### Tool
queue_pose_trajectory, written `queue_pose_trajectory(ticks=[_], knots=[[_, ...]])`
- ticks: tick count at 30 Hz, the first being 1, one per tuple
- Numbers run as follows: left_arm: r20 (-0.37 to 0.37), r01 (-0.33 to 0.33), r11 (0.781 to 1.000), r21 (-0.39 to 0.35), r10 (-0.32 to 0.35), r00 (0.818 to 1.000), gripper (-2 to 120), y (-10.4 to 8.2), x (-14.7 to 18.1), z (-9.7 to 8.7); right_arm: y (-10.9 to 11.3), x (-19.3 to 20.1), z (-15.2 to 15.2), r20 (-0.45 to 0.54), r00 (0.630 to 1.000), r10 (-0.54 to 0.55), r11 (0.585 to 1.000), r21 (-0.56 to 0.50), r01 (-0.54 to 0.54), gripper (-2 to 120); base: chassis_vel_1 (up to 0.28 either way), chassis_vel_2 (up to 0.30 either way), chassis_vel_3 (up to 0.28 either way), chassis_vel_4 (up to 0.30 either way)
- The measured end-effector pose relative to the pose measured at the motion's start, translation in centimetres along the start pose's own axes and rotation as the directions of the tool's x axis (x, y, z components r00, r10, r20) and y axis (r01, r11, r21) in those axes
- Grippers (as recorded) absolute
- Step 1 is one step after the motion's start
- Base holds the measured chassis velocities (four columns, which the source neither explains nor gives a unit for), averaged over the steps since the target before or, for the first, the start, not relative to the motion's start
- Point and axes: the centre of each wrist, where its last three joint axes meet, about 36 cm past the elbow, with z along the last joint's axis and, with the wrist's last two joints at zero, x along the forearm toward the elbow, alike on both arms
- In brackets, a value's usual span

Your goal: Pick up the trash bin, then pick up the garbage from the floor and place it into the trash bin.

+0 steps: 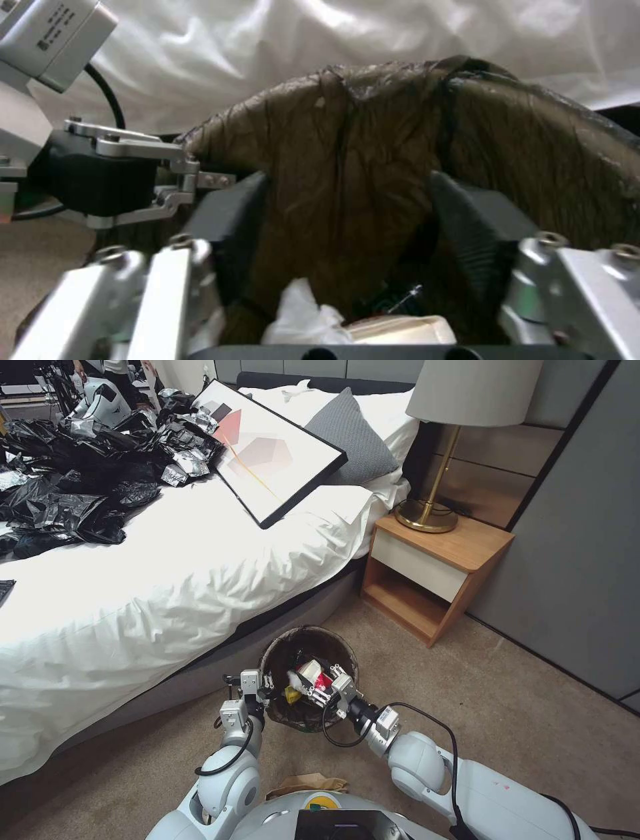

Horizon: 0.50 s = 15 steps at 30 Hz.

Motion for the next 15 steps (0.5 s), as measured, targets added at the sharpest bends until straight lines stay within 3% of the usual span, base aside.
queue_pose_trajectory(ticks=[9, 15], knots=[[0.001, 0.0, 1.0, 0.0, 0.0, 1.0, 2, 0.03, 0.0, -0.05, 0.09, 0.27, -0.23, -0.004, 1.0, 0.002, 1.0, 0.004, -0.002, 96, 0.0, 0.0, 0.0, 0.0], [0.004, 0.001, 1.0, 0.001, -0.001, 1.0, 2, 0.02, -0.08, -0.14, 0.07, 0.31, -0.58, 0.009, 1.0, 0.009, 1.0, 0.01, -0.009, 100, 0.0, 0.0, 0.0, 0.0]])
